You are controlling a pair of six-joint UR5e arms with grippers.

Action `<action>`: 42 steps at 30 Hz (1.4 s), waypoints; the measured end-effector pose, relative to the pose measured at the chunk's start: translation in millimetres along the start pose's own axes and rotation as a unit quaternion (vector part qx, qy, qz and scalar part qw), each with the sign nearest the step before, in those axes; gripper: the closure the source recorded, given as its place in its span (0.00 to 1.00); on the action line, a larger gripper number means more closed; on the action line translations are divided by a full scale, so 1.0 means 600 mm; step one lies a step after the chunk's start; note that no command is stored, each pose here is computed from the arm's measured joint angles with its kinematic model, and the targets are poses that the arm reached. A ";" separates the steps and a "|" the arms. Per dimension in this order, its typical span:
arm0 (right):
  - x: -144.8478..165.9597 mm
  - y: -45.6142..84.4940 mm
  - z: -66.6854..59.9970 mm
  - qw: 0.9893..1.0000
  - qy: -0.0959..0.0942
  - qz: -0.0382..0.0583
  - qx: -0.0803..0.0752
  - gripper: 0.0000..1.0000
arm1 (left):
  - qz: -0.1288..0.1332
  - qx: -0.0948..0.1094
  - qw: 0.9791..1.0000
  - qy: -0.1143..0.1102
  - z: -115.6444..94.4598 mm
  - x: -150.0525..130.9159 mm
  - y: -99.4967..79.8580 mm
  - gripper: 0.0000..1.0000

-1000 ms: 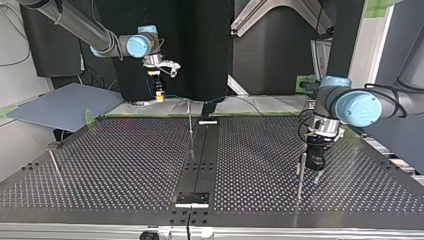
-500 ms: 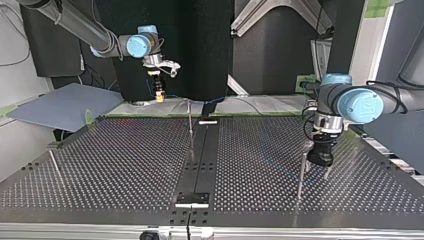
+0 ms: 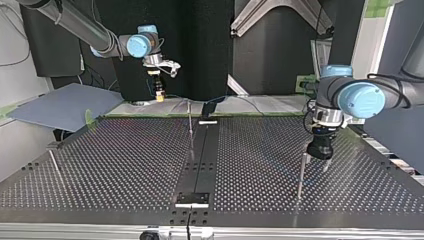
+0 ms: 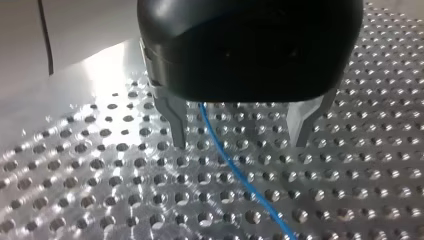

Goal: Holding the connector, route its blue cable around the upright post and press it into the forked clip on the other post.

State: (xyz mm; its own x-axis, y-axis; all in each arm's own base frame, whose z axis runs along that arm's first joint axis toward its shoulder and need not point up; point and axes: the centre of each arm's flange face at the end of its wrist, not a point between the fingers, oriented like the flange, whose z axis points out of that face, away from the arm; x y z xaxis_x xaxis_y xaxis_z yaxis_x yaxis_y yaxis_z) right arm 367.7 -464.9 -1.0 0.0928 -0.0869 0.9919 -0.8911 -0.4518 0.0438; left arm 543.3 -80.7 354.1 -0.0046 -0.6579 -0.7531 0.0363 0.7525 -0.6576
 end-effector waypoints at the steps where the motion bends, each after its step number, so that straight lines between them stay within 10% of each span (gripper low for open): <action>1: 0.000 0.000 0.000 1.000 0.000 0.000 0.000 0.99 | 0.003 -0.001 1.000 0.002 -0.005 0.000 -0.001 0.00; 16: 0.000 0.000 0.000 1.000 0.000 0.000 0.000 0.99 | 0.057 -0.020 0.998 0.032 -0.099 -0.005 -0.014 0.00; 25: -0.001 0.000 0.000 1.000 -0.001 0.001 0.000 0.99 | 0.101 -0.009 0.995 0.001 -0.118 -0.077 -0.080 0.00; 34: 0.000 -0.001 0.000 1.000 0.001 0.001 0.000 0.99 | 0.140 -0.013 0.989 -0.044 -0.146 -0.151 -0.144 0.00; 42: 0.000 -0.001 0.000 1.000 0.001 0.001 0.001 0.99 | 0.178 0.030 0.982 -0.056 -0.189 -0.201 -0.233 0.00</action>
State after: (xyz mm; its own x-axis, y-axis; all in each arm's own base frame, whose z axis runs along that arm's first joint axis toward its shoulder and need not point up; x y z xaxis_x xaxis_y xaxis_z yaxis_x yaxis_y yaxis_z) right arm 368.4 -464.6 -1.1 0.0893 -0.0861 0.9923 -0.8905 -0.4531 0.0408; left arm 425.5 -103.4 534.5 0.1293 -0.3550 -0.9259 0.0750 0.9346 -0.3478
